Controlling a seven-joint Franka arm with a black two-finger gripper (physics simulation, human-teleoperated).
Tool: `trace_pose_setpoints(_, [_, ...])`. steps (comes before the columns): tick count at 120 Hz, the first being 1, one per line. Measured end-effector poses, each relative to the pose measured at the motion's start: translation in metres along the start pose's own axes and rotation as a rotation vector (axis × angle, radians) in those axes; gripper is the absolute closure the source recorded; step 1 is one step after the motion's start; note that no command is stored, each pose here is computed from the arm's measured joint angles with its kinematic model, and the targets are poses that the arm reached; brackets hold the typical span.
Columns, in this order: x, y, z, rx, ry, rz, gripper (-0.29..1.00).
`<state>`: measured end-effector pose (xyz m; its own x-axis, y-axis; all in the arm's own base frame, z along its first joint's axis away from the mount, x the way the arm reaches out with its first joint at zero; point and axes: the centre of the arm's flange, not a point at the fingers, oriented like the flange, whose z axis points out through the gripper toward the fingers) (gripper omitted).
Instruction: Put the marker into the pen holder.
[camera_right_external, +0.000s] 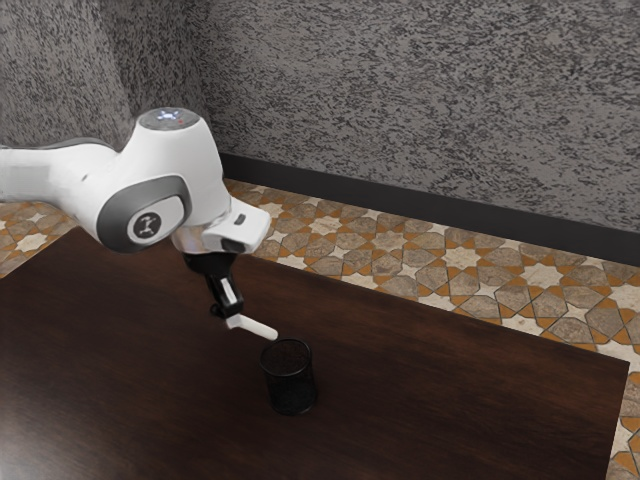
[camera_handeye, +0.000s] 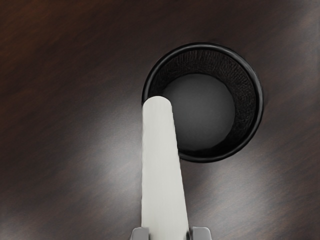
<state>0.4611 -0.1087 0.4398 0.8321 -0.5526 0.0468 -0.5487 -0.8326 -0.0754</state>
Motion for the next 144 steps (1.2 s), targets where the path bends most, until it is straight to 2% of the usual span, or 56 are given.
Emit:
trace_pose_setpoints(24, [0.012, 0.008, 0.005, -0.009, -0.018, -0.003, 0.77])
trace_pose_setpoints(42, [0.017, 0.013, 0.03, -0.038, -0.068, -0.013, 0.77])
trace_pose_setpoints(60, [0.032, 0.004, 0.042, -0.048, -0.084, -0.037, 0.76])
trace_pose_setpoints(92, [0.023, -0.029, 0.081, -0.076, -0.152, -0.118, 0.73])
trace_pose_setpoints(134, [0.048, -0.009, 0.06, -0.085, -0.125, -0.08, 0.68])
trace_pose_setpoints(137, [0.049, -0.006, 0.063, -0.088, -0.132, -0.074, 0.66])
trace_pose_setpoints(144, [0.056, 0.001, 0.068, -0.095, -0.144, -0.059, 0.53])
